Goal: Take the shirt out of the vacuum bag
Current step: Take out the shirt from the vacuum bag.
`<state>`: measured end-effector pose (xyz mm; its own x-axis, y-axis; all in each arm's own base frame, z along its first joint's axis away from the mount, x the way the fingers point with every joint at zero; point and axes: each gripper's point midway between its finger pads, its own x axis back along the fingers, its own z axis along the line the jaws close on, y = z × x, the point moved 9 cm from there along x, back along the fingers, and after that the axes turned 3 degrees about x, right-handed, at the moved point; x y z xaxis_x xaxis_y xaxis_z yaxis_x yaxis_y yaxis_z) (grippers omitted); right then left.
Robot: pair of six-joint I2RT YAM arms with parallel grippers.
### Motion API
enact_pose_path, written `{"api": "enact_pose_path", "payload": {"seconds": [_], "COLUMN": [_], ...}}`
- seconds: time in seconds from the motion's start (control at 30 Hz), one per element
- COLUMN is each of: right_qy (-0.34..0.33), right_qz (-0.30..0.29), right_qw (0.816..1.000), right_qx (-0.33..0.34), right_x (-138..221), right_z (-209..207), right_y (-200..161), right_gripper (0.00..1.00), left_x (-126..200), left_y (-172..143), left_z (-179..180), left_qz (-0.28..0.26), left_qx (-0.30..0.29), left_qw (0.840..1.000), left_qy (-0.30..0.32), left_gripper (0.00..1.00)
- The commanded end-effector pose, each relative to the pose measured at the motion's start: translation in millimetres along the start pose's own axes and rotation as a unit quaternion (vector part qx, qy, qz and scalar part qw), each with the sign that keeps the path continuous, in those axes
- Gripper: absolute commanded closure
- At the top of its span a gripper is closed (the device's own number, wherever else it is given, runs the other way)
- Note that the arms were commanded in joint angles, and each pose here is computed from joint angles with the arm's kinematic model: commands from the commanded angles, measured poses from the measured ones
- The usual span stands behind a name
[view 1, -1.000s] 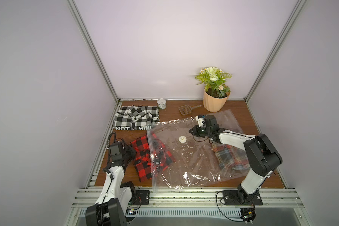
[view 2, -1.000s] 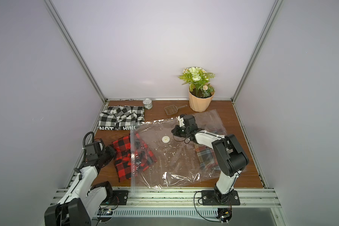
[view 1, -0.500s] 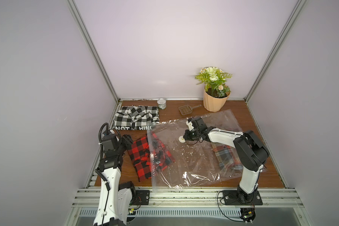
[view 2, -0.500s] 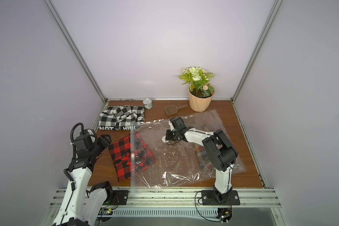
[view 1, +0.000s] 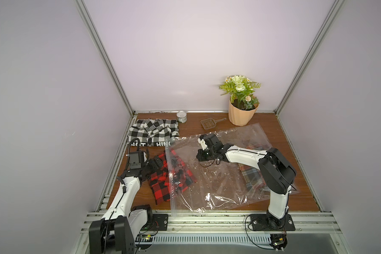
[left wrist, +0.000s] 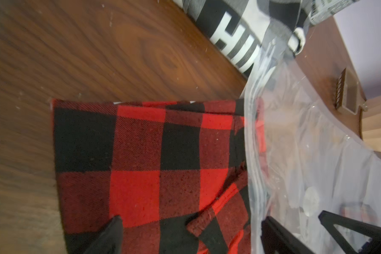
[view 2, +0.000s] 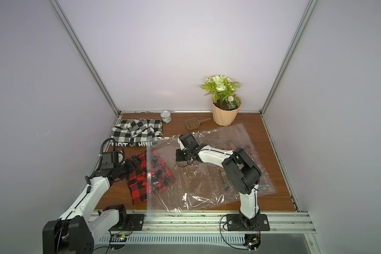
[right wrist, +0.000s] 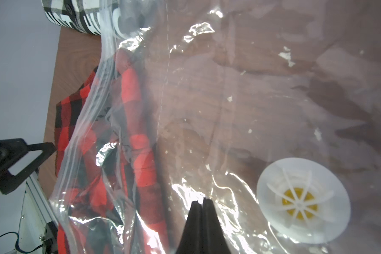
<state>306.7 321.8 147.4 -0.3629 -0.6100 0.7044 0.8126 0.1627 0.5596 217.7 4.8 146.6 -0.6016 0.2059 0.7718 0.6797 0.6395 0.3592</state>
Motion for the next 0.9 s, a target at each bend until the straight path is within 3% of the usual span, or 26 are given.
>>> {"api": "enact_pose_path", "payload": {"seconds": [0.0,0.2,0.43,0.57,0.87], "right_qy": [-0.012,-0.009,-0.024,-0.018,-0.012], "right_qz": [-0.008,-0.008,-0.008,-0.012,-0.013], "right_qw": [1.0,1.0,1.0,1.0,1.0], "right_qx": [0.006,0.009,0.013,0.014,0.015], "right_x": [5.3,4.5,10.0,10.5,6.8], "right_z": [-1.1,1.0,-1.4,0.2,2.8], "right_y": [4.7,7.7,6.1,7.8,11.9], "right_gripper": [1.0,1.0,1.0,1.0,1.0], "left_x": [-1.0,-29.0,-46.3,-45.5,-43.8], "left_y": [3.7,-6.2,-12.0,-13.9,-13.8], "left_z": [-15.7,-26.8,-6.0,12.5,60.6], "left_qz": [-0.01,0.008,-0.004,-0.02,-0.043], "left_qx": [-0.03,-0.061,-0.037,-0.011,0.051], "left_qw": [0.999,0.998,0.998,0.994,0.983], "left_qy": [-0.031,-0.006,0.048,0.106,0.169], "left_gripper": [0.1,0.33,0.69,0.71,0.73]}}
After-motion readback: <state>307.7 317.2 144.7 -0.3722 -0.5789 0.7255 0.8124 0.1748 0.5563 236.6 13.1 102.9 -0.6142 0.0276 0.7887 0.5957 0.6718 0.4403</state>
